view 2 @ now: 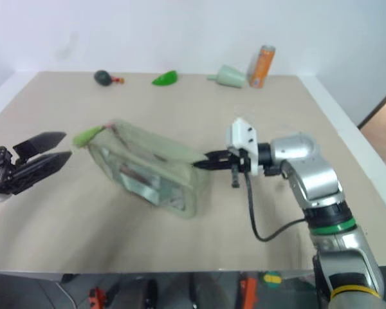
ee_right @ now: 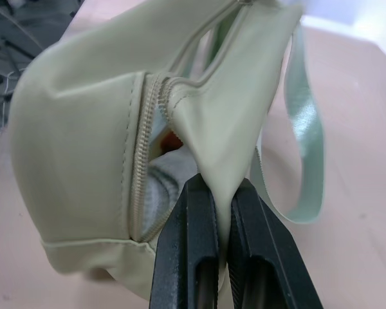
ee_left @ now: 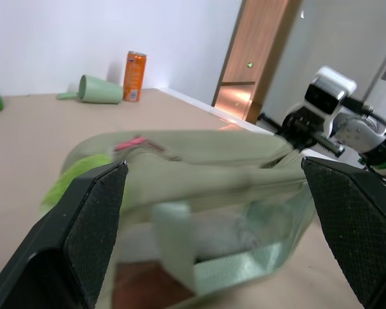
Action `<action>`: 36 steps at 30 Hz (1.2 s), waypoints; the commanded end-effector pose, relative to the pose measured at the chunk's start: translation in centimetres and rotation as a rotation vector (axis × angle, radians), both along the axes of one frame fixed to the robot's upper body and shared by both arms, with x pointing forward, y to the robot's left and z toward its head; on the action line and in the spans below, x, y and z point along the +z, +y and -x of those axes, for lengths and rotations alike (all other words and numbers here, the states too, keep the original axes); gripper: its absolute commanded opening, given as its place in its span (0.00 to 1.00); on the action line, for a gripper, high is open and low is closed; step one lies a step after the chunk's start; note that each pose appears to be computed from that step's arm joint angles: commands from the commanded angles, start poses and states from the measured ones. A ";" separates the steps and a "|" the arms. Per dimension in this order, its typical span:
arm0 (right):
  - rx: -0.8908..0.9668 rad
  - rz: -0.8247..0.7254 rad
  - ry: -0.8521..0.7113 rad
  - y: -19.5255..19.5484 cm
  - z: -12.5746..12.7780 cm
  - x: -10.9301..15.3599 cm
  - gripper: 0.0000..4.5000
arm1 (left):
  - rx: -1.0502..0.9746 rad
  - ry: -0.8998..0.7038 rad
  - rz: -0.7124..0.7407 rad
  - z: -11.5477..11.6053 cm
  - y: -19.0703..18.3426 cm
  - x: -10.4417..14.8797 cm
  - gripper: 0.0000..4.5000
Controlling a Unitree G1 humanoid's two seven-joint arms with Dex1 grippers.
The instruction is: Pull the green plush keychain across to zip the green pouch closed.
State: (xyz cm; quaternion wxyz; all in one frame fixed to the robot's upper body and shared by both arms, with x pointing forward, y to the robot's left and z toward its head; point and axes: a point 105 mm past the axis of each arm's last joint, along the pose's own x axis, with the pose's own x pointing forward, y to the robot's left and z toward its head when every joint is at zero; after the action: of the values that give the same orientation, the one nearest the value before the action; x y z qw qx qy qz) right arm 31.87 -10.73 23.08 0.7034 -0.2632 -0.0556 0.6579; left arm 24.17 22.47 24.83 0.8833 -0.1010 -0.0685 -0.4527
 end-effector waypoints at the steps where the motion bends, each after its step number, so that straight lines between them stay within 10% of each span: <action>1: 0.052 -0.059 -0.152 -0.5 -0.6 4.5 0.01 | 0.006 -0.026 0.008 0.2 0.4 0.6 1.00; 36: 0.136 0.017 -0.056 -0.1 -1.4 2.0 0.08 | 0.003 0.000 0.007 -0.1 0.4 0.7 1.00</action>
State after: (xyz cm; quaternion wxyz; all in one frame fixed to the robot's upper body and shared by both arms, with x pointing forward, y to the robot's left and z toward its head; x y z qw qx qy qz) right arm 33.84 -10.39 22.37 0.6541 -0.2724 -0.0449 0.7042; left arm 24.30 22.97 24.58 0.8875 -0.1103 -0.0559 -0.4438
